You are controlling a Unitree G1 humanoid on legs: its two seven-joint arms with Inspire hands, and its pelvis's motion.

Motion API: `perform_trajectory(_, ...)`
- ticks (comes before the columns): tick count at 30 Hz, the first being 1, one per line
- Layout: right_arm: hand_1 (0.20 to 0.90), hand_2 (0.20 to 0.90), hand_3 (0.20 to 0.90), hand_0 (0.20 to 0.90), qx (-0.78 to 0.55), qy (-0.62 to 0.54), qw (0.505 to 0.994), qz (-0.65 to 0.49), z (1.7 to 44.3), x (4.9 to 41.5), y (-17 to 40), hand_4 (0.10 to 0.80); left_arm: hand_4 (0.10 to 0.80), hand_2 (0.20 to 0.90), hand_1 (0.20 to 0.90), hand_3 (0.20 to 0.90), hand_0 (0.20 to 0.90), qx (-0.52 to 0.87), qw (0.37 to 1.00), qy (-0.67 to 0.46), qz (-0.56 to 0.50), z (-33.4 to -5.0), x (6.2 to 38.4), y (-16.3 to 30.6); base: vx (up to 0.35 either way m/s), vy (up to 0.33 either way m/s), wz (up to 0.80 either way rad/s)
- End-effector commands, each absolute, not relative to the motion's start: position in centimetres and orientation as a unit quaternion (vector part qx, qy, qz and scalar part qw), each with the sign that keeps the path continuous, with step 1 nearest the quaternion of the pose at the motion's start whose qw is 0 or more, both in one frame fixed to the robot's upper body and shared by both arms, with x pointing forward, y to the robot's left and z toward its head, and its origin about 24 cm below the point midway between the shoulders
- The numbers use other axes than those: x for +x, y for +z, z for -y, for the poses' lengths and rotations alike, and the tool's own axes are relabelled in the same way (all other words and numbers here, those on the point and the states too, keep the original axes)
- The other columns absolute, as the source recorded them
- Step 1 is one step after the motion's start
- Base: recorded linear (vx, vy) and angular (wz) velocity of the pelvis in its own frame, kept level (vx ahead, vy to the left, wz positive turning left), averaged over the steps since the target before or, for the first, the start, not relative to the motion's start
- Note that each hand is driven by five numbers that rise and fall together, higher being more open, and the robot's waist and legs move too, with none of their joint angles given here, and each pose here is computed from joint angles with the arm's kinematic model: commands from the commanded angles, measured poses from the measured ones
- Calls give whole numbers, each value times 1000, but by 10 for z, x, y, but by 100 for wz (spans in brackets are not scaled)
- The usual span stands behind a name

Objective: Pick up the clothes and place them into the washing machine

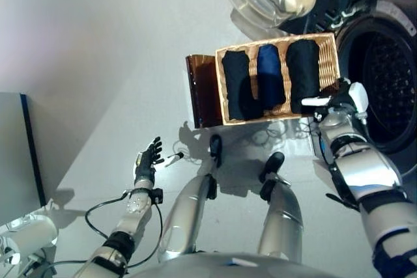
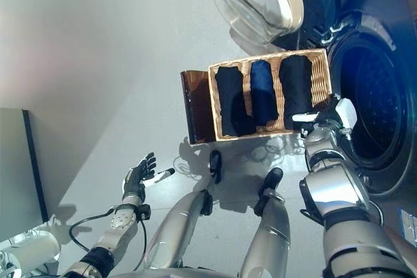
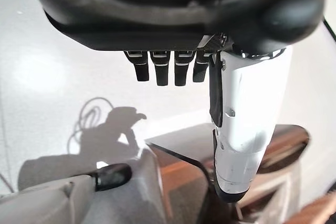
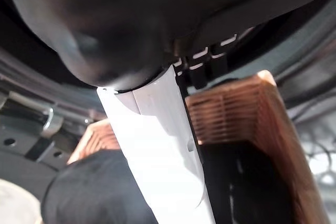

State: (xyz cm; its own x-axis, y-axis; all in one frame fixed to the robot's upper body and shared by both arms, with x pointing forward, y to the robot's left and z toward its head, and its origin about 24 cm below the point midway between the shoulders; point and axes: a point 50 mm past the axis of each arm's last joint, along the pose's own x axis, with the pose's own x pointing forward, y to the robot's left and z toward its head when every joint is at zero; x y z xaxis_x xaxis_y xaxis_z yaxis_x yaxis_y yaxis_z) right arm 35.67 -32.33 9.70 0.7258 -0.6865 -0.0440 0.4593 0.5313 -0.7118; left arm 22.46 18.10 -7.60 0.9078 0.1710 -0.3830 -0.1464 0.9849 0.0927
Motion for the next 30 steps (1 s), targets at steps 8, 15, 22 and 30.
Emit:
perform_trajectory(8, 900, 900, 900, 900, -396, -352, 844, -78, 327, 372, 152, 800, 800, 900, 900, 900, 900, 39, 982, 128, -135, -197, 239, -54, 22, -28, 10)
perform_trajectory(15, 900, 900, 900, 900, -403, -353, 841, -73, 315, 375, 145, 800, 800, 900, 900, 900, 900, 62, 978, 129, -151, -197, 239, -60, 28, -25, 8)
perform_trajectory(22, 900, 900, 900, 900, -409, -347, 840, -83, 307, 376, 134, 800, 800, 900, 900, 900, 900, 73, 976, 122, -162, -197, 237, -64, -4, -3, 4)
perform_trajectory(30, 900, 900, 900, 900, -401, -349, 841, -99, 311, 370, 124, 800, 800, 900, 900, 900, 900, 74, 976, 123, -164, -201, 235, -64, -2, 1, 1)
